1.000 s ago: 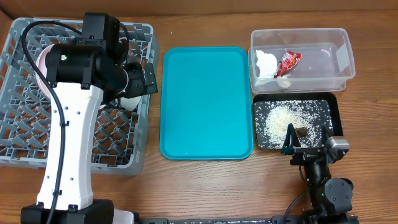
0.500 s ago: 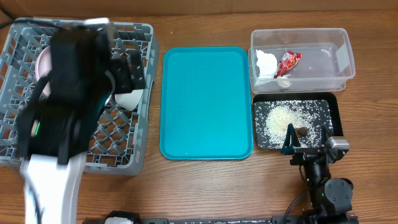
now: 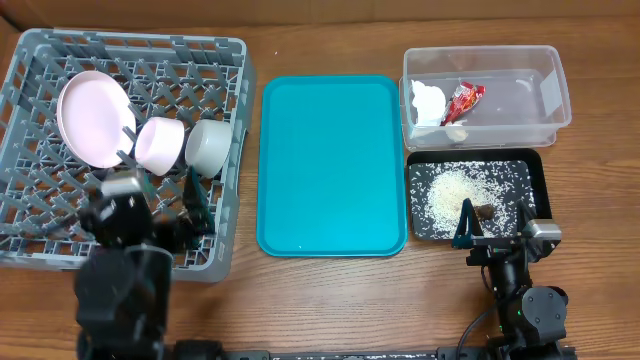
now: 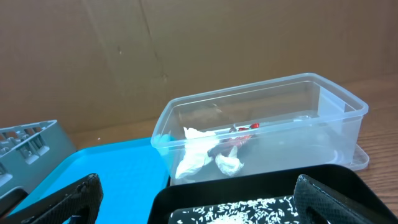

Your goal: Sort waste into correct bins and load items into the dishwasher

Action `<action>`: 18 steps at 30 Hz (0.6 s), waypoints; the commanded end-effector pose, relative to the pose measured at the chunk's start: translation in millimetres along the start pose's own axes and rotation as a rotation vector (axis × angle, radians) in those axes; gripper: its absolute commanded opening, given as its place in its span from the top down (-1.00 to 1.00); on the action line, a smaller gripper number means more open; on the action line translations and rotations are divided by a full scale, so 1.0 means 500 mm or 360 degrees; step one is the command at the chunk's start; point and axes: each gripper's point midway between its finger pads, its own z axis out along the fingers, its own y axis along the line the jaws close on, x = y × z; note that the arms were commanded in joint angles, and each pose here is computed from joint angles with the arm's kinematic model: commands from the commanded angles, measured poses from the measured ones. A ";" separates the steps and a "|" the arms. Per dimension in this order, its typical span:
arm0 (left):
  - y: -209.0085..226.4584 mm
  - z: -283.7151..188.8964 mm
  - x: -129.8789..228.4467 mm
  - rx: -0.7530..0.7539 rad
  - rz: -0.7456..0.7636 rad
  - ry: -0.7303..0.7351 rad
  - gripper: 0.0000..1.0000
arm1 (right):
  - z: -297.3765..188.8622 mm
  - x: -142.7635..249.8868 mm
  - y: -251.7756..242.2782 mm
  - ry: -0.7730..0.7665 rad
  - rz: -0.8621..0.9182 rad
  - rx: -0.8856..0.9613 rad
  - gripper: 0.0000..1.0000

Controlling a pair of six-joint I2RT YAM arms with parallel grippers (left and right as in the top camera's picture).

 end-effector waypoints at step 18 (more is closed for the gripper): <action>0.020 0.047 0.242 0.0069 -0.0043 -0.0374 -0.99 | 0.000 0.003 -0.003 -0.0008 -0.0005 0.0012 -1.00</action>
